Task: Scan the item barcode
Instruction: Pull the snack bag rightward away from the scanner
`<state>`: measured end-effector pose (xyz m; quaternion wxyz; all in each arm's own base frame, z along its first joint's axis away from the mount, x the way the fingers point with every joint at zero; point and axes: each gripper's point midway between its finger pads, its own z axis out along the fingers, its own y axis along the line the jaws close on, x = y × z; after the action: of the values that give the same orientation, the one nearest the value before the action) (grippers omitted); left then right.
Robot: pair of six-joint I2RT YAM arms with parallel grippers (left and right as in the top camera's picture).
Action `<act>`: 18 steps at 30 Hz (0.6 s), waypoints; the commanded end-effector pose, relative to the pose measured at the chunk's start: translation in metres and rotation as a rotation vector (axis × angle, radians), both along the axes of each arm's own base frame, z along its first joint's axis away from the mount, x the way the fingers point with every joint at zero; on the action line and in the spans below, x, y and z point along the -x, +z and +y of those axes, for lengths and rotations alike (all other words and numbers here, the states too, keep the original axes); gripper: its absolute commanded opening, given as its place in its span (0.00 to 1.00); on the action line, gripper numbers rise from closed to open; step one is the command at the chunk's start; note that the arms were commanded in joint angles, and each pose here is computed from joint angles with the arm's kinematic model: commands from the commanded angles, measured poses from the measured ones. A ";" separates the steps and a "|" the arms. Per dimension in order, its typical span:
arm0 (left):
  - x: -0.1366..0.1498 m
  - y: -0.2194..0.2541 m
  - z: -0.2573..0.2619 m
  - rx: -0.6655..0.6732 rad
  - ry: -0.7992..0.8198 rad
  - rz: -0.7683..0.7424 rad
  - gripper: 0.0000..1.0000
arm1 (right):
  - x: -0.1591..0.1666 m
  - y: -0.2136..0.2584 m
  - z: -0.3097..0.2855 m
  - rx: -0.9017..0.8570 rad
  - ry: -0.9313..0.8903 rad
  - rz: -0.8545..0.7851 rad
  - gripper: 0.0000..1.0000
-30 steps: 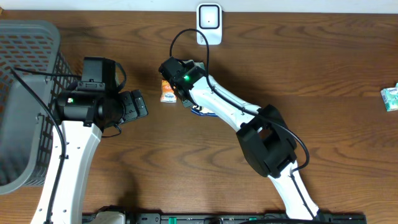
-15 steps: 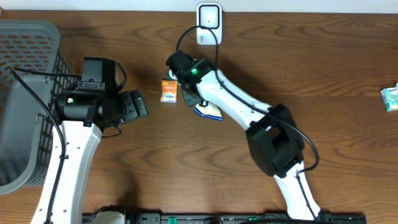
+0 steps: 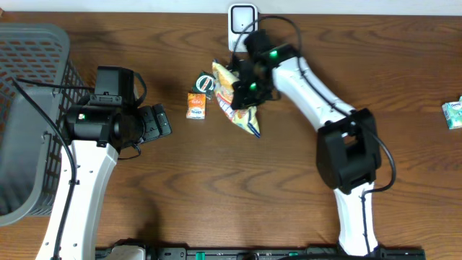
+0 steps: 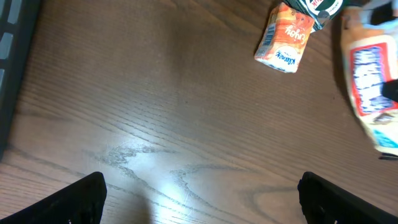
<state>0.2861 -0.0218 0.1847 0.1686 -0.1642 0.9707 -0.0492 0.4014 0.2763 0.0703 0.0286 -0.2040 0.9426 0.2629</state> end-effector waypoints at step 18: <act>0.001 0.000 0.002 -0.004 0.005 0.005 0.98 | 0.014 -0.030 -0.096 -0.154 -0.073 0.151 0.02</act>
<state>0.2861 -0.0217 0.1846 0.1684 -0.1642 0.9707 -0.0490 0.3783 0.2080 0.0356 -0.0346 -0.1627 0.9102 0.3793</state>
